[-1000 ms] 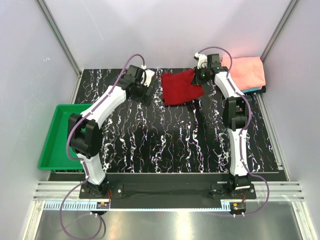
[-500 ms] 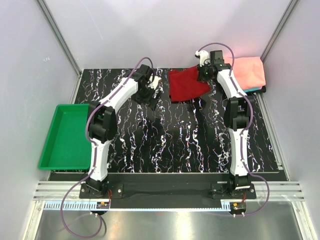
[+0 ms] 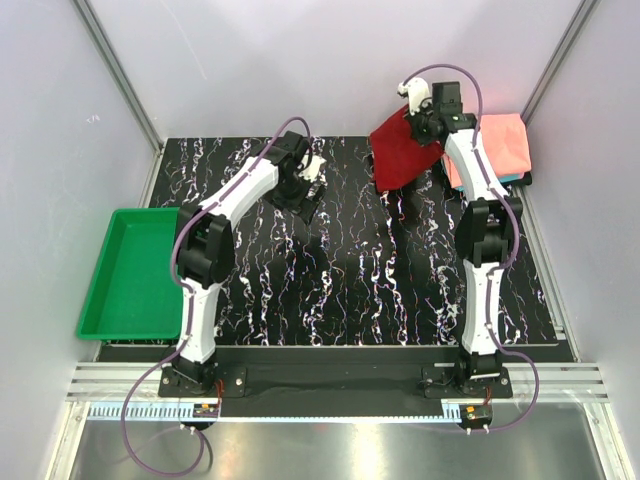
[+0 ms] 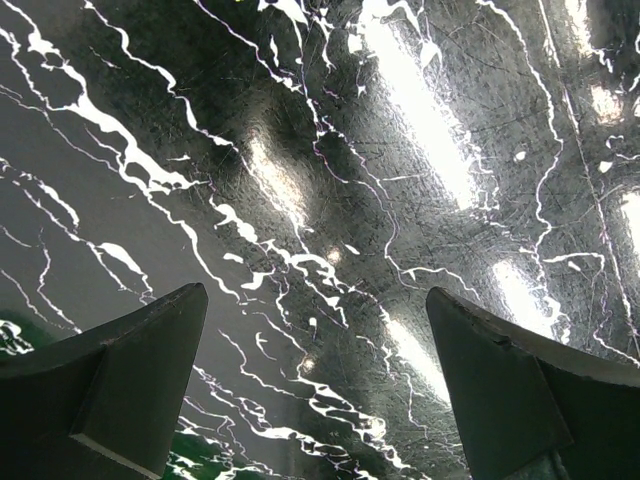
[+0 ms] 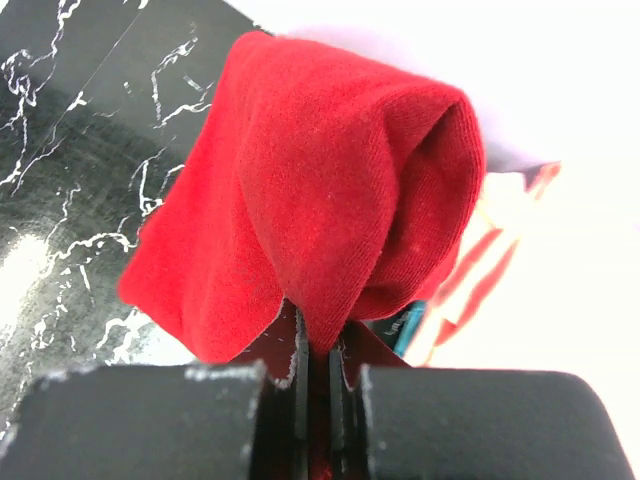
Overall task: Fold and stack the t-shirts
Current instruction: Neatly place the folded tshirt to the corner
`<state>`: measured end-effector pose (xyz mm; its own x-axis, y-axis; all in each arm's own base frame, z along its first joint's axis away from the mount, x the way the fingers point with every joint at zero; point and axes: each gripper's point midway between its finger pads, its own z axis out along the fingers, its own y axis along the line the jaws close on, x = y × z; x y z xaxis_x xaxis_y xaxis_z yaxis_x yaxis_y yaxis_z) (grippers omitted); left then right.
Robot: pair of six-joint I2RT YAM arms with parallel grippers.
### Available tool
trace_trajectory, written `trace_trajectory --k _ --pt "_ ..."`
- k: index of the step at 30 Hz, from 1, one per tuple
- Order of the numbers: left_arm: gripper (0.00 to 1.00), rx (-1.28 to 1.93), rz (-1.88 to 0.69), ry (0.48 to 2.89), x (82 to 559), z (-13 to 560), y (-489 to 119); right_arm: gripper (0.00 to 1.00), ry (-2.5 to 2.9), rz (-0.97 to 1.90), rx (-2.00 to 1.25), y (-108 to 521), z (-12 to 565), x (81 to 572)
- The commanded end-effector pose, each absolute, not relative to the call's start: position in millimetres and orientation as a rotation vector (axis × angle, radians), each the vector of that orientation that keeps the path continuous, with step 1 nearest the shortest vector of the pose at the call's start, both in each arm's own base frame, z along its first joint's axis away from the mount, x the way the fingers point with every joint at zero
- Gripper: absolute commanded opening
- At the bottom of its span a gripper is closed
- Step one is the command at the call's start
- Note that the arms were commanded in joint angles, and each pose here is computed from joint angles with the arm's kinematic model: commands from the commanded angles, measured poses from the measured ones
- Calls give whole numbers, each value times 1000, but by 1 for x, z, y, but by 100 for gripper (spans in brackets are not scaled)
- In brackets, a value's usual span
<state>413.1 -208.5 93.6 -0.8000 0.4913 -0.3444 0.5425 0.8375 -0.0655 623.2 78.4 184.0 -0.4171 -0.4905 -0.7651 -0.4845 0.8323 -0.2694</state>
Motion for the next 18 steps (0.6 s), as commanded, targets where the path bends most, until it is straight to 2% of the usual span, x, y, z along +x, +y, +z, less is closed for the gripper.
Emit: trace_trajectory --k 1,9,10,18 --pt "99 790 -223 2621 413 127 -207 0 1850 -138 -644 55 302 622" --pt "99 797 -234 2623 416 124 -211 0 1836 -213 -578 7 333 604" --pt "99 795 -234 2625 417 122 -212 0 1844 -243 -536 -20 337 603" --pt "99 826 -189 2619 415 120 -216 0 1850 -340 -417 -97 347 599"
